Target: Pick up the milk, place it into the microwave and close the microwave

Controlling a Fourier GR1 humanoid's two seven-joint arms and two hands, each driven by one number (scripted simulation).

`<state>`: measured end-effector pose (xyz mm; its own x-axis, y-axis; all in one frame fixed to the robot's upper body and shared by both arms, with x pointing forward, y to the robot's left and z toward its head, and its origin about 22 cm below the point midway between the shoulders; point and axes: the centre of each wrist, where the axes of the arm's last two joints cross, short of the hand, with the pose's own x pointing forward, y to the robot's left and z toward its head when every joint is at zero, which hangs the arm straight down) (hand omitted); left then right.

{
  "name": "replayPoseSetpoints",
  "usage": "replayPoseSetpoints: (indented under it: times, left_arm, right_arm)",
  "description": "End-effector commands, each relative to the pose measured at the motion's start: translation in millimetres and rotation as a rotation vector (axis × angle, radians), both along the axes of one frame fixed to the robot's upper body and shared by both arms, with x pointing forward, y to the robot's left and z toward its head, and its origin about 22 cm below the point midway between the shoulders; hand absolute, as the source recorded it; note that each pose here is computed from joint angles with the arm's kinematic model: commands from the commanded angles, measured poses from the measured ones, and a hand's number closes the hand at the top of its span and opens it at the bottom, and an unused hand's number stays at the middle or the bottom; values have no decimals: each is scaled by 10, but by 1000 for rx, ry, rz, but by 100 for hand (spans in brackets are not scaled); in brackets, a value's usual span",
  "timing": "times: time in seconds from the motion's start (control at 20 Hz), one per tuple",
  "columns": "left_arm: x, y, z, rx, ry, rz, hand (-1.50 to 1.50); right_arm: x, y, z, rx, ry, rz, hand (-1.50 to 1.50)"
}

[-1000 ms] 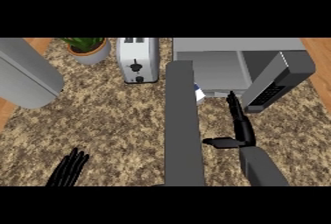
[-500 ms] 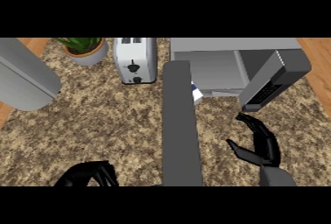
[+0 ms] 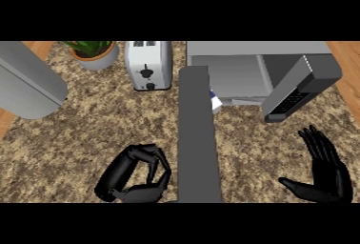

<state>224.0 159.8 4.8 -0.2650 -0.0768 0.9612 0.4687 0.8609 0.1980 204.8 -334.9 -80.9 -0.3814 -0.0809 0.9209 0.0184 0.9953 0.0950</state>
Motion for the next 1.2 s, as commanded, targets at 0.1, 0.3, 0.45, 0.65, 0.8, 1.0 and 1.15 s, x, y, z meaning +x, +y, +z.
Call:
replayPoseSetpoints:
  times: [0.1,0.3,0.45,0.65,0.8,1.0,1.15]
  left_arm:
    - [257,-663,-11,81,-27,-101,150]
    - [418,-924,-31,148,-55,-147,150]
    - [393,-1099,-164,201,-30,-173,150]
    - [286,-1253,-415,208,48,-141,150]
    - [547,-1374,-226,273,82,-164,150]
    - [494,-1493,-237,309,115,-178,-150]
    - [668,-1497,-99,212,91,-132,-150]
  right_arm:
    - [-67,-133,91,-48,-13,-32,-150]
    - [-193,-339,308,-59,-53,-18,-150]
    - [-91,-481,574,-53,-78,23,-150]
    - [47,-203,709,-55,-123,56,-150]
    - [80,-250,876,-31,-152,136,-150]
    - [86,-213,974,-40,-153,230,-150]
    - [166,-175,1050,-36,-177,267,-150]
